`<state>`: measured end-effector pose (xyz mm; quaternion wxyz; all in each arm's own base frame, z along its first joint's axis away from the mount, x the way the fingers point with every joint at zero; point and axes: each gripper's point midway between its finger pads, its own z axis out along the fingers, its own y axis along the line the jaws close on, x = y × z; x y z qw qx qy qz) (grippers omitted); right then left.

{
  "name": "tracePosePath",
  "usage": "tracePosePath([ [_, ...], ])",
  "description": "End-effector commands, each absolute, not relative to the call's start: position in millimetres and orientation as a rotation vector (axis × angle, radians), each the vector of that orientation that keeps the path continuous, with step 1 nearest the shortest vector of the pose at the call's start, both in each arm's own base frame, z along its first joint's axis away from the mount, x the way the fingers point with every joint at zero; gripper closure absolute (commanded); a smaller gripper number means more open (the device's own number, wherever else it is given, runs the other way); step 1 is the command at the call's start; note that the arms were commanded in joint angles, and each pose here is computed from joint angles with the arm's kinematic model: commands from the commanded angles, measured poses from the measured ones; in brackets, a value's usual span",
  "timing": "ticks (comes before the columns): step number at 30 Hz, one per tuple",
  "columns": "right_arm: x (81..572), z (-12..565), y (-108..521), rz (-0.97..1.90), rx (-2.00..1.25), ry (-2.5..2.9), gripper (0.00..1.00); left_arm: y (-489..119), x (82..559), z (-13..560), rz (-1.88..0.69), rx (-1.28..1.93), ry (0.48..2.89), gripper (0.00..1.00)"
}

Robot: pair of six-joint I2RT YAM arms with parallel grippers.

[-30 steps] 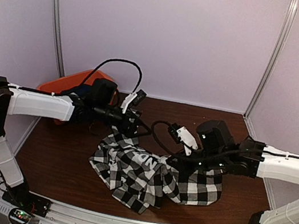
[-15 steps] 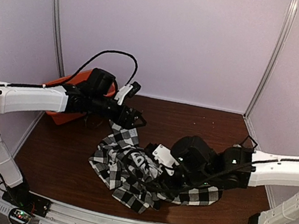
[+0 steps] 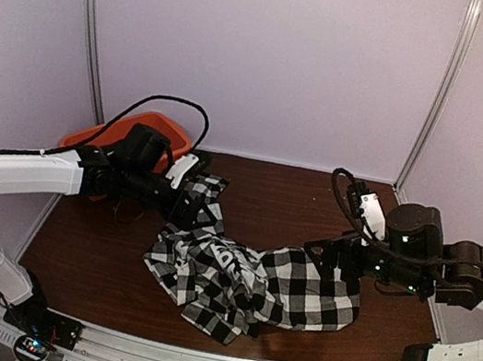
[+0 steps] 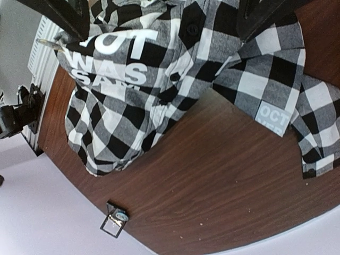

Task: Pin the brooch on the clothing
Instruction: Place the clothing with brooches at the center of the board, then smooth out the clothing with brooches at the center of the board.

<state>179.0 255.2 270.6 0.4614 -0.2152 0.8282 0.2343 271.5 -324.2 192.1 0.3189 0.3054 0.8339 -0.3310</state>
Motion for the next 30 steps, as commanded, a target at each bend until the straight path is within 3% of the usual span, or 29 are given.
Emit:
tracePosePath([
  [1,200.4,226.9,210.1,0.424,-0.262,2.195,0.00,-303.8,258.2,182.9,-0.787,0.817,2.235,0.02],
  [21,236.6,87.5,201.8,0.340,-0.068,2.570,0.00,-257.8,225.1,99.6,-0.697,0.524,2.450,0.02],
  [30,239.6,65.4,208.0,0.361,-0.041,2.616,0.00,-261.9,222.7,75.3,-0.725,0.514,2.484,0.02],
])
